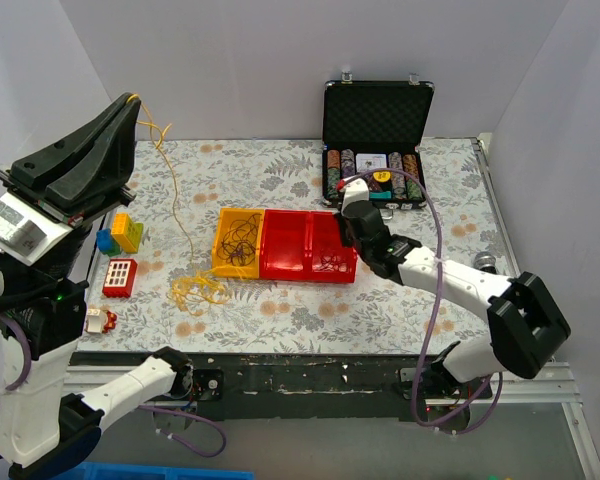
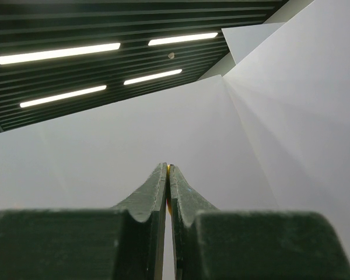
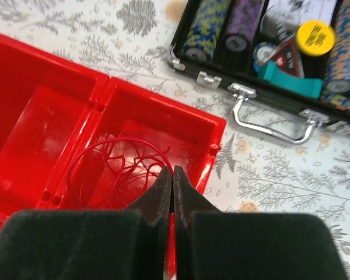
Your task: Untangle the cables
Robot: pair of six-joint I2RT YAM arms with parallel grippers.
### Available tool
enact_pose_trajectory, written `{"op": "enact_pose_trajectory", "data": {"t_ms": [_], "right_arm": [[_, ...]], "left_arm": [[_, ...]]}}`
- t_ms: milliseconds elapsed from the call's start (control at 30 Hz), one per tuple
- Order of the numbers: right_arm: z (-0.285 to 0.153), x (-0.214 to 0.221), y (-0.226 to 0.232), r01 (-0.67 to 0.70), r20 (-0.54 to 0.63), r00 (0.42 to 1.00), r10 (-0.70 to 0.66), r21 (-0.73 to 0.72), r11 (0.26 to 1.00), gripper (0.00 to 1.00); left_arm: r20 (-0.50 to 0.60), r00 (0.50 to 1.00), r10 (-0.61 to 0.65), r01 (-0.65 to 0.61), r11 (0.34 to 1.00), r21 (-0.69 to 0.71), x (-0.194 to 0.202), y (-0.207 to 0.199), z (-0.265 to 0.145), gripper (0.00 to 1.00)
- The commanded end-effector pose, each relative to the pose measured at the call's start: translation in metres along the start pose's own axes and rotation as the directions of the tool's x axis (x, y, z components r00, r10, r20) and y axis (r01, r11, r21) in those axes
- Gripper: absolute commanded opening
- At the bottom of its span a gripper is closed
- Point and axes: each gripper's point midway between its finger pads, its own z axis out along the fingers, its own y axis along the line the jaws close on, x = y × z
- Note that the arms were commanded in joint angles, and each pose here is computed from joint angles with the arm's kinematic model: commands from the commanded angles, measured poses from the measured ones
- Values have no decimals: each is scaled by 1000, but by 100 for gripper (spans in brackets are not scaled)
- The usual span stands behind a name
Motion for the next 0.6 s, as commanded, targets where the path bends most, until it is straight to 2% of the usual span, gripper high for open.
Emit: {"op": "enact_pose_trajectory", "data": {"t_ms": [0, 133, 200, 233, 267, 400, 433, 567], "right_arm": [[14, 12, 14, -54, -60, 997, 52, -32, 998, 1], [31, 23, 25, -62, -169, 984, 51, -55, 997, 1], [32, 28, 29, -63, -215, 975, 48, -62, 996, 12], [29, 25, 33, -76, -212, 976, 57, -85, 993, 22], [26, 18, 38, -95, -182, 981, 73, -112, 989, 30], [-12, -30, 55, -137, 8, 990, 144, -249, 959, 76], [-22, -42, 58, -138, 46, 987, 156, -274, 952, 82], [-66, -83, 75, -107, 160, 970, 182, -389, 915, 84]], "left_arm": [[7, 1000, -15, 15, 1000, 6, -6, 0, 0, 0], [6, 1000, -26, 26, 1000, 6, -6, 0, 2, 0], [8, 1000, -28, 28, 1000, 8, -8, 0, 2, 0], [6, 1000, -30, 30, 999, 10, -7, -1, 2, 0], [9, 1000, -28, 28, 1000, 12, -8, -1, 1, 0], [3, 1000, -31, 31, 999, 21, -7, -3, 0, 0], [1, 999, -32, 32, 999, 25, -5, -4, 0, 0], [-6, 999, -34, 35, 999, 34, -2, -7, -1, 0]]}}
